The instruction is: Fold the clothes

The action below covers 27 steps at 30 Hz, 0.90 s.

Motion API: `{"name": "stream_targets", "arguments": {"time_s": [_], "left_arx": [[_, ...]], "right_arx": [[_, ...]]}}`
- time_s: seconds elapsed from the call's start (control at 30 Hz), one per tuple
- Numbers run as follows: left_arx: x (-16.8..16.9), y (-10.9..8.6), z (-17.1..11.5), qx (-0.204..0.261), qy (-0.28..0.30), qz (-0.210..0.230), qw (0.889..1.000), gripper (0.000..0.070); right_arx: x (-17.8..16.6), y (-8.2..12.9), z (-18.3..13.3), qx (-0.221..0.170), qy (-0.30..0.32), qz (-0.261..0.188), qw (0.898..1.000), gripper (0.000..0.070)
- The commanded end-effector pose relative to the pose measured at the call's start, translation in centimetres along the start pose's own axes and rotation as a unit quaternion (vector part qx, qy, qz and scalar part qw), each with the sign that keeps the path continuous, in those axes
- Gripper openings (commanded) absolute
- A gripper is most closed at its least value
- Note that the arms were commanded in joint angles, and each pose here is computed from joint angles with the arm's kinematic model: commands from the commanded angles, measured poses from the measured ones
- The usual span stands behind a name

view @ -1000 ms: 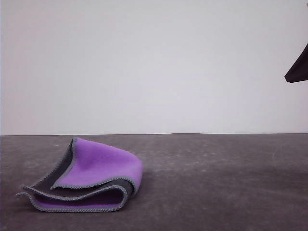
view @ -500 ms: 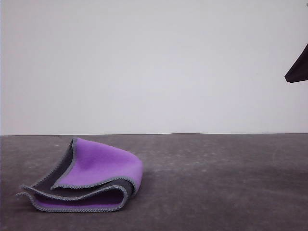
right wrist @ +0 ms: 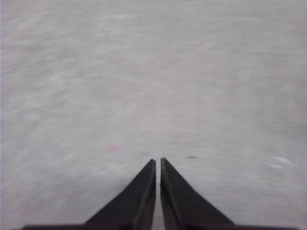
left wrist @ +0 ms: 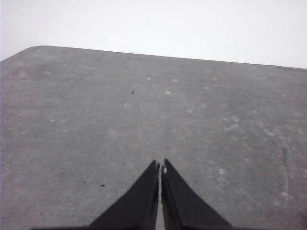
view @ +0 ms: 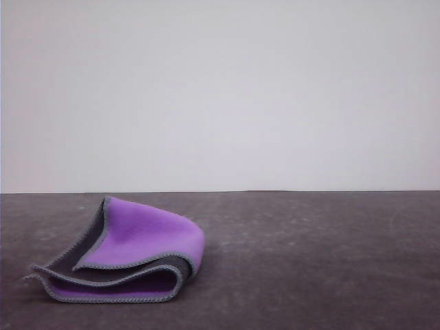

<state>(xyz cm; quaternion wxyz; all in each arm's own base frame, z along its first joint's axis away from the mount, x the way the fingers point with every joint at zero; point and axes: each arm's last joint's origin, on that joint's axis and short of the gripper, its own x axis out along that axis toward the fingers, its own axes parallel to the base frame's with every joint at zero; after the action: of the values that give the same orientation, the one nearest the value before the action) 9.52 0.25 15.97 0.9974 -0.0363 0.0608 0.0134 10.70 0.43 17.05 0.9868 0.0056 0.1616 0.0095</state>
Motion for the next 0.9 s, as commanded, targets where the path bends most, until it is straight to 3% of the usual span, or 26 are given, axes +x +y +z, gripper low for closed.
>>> {"name": "stream_targets", "arguments": {"time_s": [0.0,0.27,0.87], "left_arx": [[0.2,0.0,-0.6,0.003,0.005,-0.001,1.000,0.0000],[0.2,0.0,-0.6,0.003,0.005,-0.001,1.000,0.0000],[0.2,0.0,-0.6,0.003,0.005,-0.001,1.000,0.0000]], "right_arx": [[-0.2,-0.3,-0.2,-0.001,-0.028,-0.018,0.999,0.0014],[-0.4,-0.5,-2.0,0.006,-0.081,-0.022,0.996,0.0015],[-0.5,-0.5,-2.1,0.007,-0.088,-0.020,0.996,0.0015]]}}
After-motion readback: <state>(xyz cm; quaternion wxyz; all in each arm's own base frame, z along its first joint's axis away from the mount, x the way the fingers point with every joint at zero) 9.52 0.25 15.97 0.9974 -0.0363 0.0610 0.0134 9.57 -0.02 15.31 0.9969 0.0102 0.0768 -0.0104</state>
